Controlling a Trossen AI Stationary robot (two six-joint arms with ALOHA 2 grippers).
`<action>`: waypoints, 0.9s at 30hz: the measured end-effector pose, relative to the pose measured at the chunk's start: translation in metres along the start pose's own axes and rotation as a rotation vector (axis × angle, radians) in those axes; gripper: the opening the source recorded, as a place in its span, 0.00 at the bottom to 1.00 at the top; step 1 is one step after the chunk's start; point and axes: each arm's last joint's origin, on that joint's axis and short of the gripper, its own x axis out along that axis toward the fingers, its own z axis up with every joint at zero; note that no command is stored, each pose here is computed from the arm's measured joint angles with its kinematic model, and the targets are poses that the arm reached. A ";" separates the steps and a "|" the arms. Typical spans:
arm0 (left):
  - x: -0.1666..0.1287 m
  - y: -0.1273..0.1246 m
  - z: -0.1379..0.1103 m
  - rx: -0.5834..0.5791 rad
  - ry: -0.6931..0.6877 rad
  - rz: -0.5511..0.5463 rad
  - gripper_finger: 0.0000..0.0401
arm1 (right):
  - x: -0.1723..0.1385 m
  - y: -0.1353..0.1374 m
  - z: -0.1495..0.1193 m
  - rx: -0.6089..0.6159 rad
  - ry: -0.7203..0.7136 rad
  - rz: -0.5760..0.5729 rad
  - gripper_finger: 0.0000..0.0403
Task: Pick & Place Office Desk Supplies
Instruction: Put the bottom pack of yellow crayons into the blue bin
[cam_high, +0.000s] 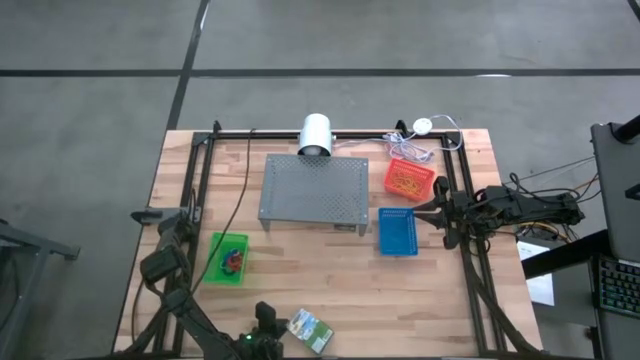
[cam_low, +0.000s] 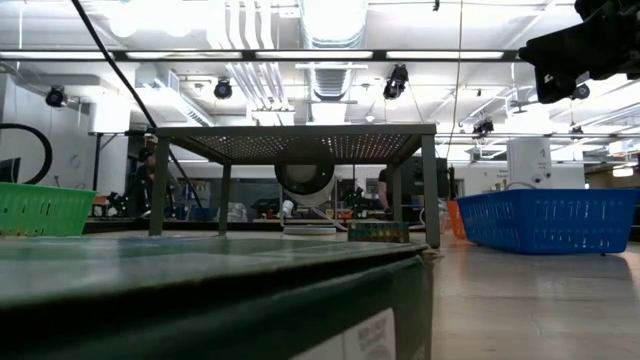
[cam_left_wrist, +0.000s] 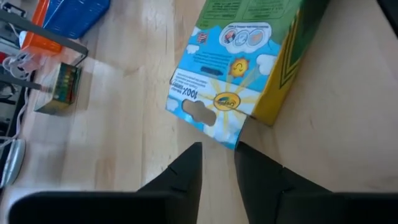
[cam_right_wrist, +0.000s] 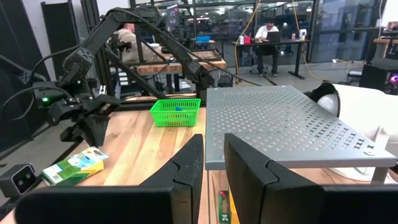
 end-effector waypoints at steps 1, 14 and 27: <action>0.000 0.000 0.000 0.000 -0.001 0.000 0.26 | 0.000 0.000 0.000 0.000 0.000 0.000 0.16; 0.004 0.001 0.007 0.000 -0.051 0.030 0.33 | 0.000 0.000 0.000 0.000 0.000 0.000 0.16; 0.012 0.007 0.010 0.018 -0.028 0.024 0.32 | 0.000 0.000 0.000 0.000 0.000 0.000 0.16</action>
